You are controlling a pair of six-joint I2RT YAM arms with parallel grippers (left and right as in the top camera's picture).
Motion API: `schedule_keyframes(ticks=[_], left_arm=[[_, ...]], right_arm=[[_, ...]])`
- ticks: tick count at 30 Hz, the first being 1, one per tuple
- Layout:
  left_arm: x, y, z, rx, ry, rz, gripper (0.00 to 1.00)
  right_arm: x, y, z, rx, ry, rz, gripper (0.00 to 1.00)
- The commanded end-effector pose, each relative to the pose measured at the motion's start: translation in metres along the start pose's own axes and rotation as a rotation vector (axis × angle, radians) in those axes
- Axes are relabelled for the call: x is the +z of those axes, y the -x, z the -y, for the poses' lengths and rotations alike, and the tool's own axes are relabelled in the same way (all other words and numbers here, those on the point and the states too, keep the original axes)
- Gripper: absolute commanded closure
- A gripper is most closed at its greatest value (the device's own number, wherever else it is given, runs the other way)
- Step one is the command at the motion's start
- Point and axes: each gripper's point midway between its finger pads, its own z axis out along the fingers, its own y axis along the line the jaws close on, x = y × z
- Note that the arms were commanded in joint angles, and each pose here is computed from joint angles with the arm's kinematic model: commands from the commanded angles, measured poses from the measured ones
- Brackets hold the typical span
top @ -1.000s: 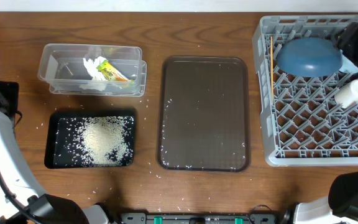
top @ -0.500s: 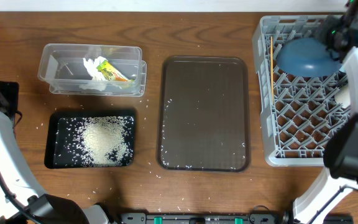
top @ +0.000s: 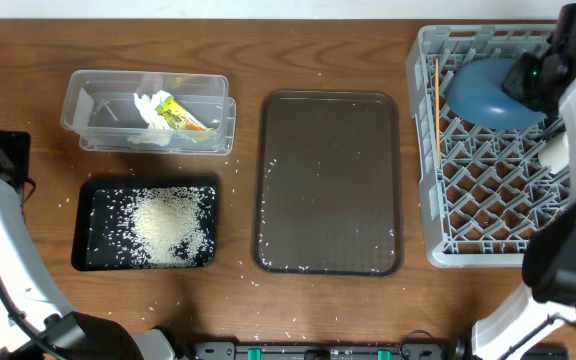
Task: Sort waste into correct bins and load items into the dishwasher rack
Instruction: 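Lower the plate upright into the rack slots and open the right gripper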
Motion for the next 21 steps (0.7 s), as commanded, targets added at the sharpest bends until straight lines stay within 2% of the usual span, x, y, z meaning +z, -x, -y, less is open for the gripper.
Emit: schedule_keyframes(ticks=[1,6,12,16,21], left_arm=[[0.002,0.001,-0.001,0.004,0.011,0.001,0.02],[0.002,0.001,-0.001,0.004,0.011,0.001,0.02],[0.002,0.001,-0.001,0.004,0.011,0.001,0.02],[0.002,0.001,-0.001,0.004,0.011,0.001,0.02],[0.002,0.001,-0.001,0.004,0.011,0.001,0.02]], right_arm=[[-0.057,0.012,-0.005,0.014,0.032,0.108,0.83],[-0.066,0.019,-0.009,0.011,0.047,0.148,0.81],[-0.019,0.022,-0.009,0.012,0.024,0.114,0.83],[0.019,0.006,-0.003,0.010,-0.014,0.024,0.84],[0.029,-0.020,0.004,0.008,-0.041,-0.090,0.85]])
